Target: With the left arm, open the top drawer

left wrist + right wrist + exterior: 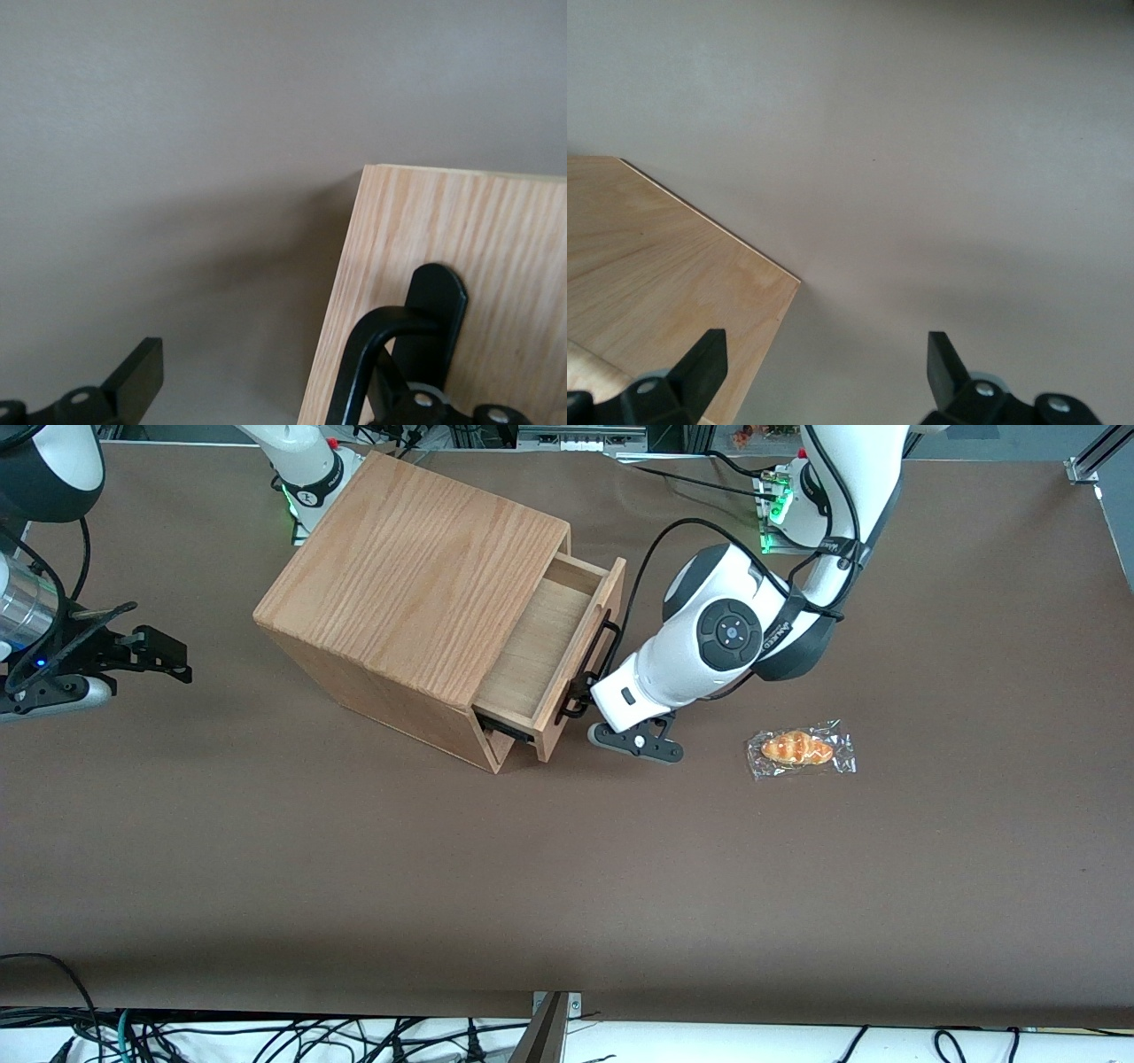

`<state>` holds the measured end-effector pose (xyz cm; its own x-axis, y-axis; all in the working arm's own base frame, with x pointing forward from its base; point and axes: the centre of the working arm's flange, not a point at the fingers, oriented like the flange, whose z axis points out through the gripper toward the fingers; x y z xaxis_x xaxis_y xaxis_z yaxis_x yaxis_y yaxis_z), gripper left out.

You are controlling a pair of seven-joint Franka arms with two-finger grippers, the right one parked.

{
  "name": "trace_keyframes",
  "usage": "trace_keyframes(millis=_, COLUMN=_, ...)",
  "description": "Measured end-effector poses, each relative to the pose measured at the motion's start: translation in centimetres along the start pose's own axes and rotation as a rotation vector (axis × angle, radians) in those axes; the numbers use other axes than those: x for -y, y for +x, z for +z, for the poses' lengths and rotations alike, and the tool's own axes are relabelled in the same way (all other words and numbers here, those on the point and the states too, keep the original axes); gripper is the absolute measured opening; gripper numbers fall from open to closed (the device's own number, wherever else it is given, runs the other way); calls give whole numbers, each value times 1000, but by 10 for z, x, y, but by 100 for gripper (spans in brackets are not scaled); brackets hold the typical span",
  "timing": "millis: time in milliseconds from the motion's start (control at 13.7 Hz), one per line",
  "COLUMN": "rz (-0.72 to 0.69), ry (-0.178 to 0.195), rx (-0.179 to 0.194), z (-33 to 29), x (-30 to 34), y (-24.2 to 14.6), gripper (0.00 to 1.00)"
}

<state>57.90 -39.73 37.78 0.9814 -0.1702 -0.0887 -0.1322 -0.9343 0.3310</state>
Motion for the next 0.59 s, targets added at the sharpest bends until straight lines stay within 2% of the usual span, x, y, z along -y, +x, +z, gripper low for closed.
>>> trace_keyframes(millis=585, rz=16, ry=-6, rx=1, z=-8, x=15, y=7, gripper=100)
